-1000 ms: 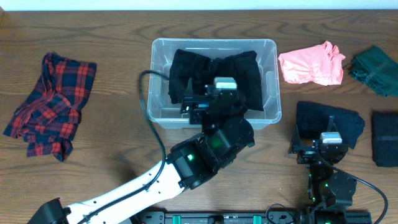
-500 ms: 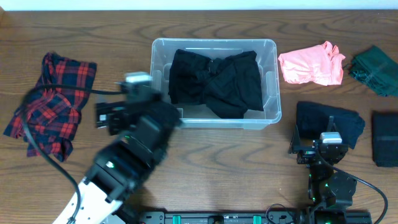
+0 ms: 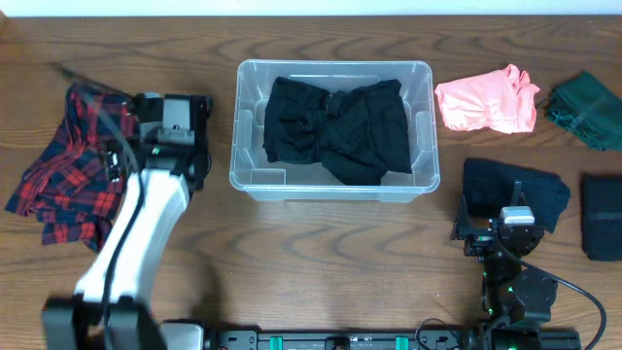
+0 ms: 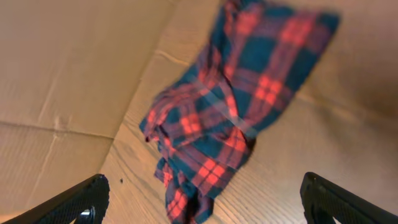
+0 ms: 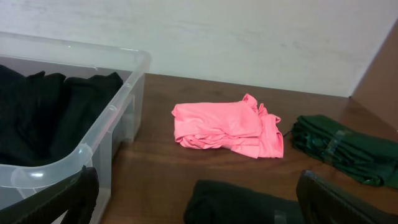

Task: Pack container
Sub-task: 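Move the left gripper back to the red plaid shirt and grasp it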

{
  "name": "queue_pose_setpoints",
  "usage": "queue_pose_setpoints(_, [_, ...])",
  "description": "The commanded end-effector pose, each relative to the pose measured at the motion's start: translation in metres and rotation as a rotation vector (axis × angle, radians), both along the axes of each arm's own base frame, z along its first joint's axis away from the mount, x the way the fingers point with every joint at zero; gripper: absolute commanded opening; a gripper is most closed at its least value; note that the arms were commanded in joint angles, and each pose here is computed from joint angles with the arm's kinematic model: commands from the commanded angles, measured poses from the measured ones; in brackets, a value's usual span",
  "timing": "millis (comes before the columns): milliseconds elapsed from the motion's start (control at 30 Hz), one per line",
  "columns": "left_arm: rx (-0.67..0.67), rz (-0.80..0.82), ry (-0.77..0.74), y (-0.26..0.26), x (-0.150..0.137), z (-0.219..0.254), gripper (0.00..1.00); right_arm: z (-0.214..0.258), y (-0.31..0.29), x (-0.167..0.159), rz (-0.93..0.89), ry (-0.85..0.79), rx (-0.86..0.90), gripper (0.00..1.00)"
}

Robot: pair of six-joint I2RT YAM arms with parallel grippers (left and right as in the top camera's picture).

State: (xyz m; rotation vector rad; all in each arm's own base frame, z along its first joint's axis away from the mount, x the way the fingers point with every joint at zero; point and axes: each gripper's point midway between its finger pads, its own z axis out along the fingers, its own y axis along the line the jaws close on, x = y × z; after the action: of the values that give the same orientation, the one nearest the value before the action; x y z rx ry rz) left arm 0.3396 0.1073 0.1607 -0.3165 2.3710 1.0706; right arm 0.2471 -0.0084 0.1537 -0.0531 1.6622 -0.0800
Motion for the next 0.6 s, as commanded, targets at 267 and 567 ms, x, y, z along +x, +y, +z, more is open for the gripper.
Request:
queue_pose_setpoints(267, [0.07, -0.117, 0.356, 0.022, 0.026, -0.088, 0.98, -0.001, -0.003, 0.0, -0.016, 0.0, -0.01, 0.99])
queue_pose_setpoints(567, [0.028, -0.026, 0.4, 0.058, 0.021, -0.137, 0.98, -0.001, -0.003, 0.0, -0.016, 0.0, -0.01, 0.99])
